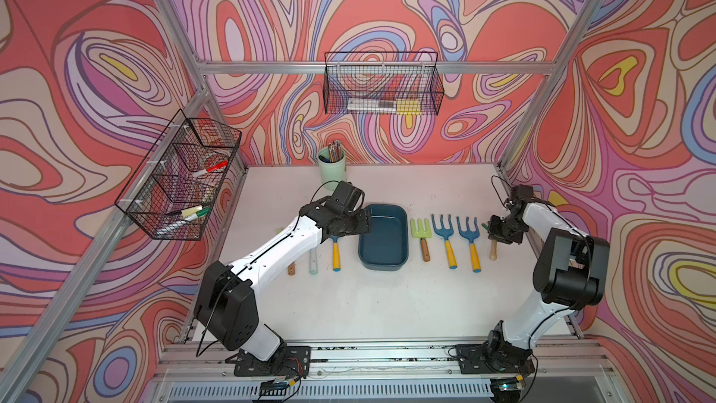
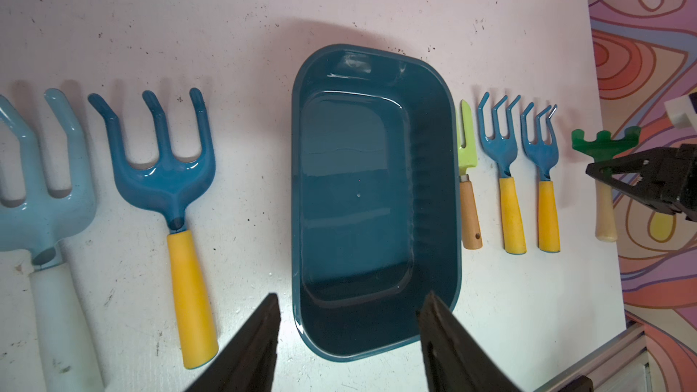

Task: Take the hand rake out of the storage box
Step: Place the rake at the center of the board.

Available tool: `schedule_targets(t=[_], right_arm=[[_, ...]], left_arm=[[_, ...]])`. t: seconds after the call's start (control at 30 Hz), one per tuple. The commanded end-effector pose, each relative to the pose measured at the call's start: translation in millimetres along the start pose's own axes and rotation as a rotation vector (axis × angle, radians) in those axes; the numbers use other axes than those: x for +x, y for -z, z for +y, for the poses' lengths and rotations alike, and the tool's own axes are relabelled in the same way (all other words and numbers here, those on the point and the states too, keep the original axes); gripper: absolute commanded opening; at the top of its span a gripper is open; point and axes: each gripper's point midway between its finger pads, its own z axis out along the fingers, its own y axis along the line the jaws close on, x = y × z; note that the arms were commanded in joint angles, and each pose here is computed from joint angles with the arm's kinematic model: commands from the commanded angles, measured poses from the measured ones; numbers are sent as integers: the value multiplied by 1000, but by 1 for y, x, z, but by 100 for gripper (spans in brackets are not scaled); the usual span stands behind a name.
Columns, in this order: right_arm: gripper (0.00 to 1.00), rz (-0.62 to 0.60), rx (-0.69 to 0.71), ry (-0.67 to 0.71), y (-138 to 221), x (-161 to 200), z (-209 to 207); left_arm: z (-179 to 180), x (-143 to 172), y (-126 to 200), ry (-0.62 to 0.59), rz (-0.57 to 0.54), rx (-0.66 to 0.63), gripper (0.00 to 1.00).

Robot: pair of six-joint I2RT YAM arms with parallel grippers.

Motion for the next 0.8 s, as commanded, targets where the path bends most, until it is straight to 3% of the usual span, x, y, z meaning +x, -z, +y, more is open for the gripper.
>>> schedule_targets(t=[0.0,0.3,0.57,0.77], right_arm=[[18,43,-36,-20,-16,7,3],[20,71,0,-21,-26,15,-4],[32,69,69,-13,-21,12,-16],[34,85,86,-12,-23,11,-18]], left_arm=[[7,2,-6,5,7,-9,62],[9,-2,-5,14,0,-7,62],[12,-1,-3,19,-4,-10,63],[14,-1,0,21,-7,-12,62]])
